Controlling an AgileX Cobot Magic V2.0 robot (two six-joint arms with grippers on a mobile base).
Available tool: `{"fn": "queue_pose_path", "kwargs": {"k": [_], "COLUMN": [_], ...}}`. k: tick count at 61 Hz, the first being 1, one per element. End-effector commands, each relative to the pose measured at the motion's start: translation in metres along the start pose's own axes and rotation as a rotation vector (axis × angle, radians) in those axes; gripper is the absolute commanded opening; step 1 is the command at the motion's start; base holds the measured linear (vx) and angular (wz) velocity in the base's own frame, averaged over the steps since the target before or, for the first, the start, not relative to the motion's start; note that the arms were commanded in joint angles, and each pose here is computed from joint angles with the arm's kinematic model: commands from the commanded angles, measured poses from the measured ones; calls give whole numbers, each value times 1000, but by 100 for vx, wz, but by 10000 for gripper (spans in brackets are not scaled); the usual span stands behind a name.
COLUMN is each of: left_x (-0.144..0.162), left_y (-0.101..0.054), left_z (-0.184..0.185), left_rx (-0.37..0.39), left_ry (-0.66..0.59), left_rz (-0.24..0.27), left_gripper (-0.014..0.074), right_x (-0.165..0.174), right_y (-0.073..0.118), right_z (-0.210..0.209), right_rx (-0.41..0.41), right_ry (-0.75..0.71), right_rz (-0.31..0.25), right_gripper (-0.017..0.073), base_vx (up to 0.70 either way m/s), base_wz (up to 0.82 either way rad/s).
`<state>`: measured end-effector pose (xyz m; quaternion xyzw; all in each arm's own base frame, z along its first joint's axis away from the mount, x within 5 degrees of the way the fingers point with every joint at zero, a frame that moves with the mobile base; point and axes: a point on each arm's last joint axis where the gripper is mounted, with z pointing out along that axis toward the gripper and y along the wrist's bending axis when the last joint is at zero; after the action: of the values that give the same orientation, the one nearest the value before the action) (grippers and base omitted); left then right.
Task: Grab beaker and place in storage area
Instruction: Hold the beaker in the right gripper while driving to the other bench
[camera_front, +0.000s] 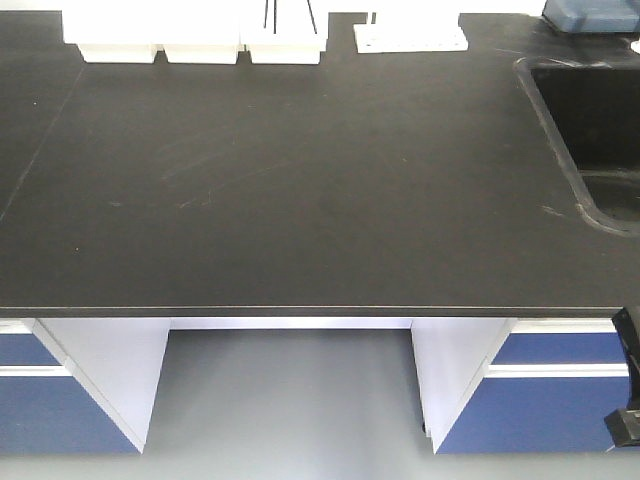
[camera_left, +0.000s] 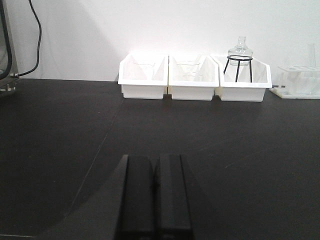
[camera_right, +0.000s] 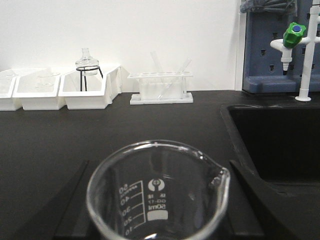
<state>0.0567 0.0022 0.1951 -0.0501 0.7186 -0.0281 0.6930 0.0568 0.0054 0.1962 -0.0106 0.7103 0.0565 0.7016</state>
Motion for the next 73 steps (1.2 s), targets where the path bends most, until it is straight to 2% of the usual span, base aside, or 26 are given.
{"fn": "queue_pose_path", "kwargs": {"k": [1,49,73], "left_x": [-1,-1,-1], "left_y": [-2,-2,-2], "left_z": [0,0,0], "left_rx": [28,28,28], "left_ry": [-77,-77,-77], "left_rz": [-11,-11,-11], "left_gripper": [-8,-8,-8], "right_x": [-5,-5,-5], "right_y": [0,0,0], "right_z": [-1,-1,-1], "right_rx": [-3,-3,-3], "right_ry": [-87,-87,-87], "right_rz": [-10,-10,-10], "right_gripper": [-3,-3,-3], "base_vx": [0,-1,-22], "base_wz": [0,-1,-19]}}
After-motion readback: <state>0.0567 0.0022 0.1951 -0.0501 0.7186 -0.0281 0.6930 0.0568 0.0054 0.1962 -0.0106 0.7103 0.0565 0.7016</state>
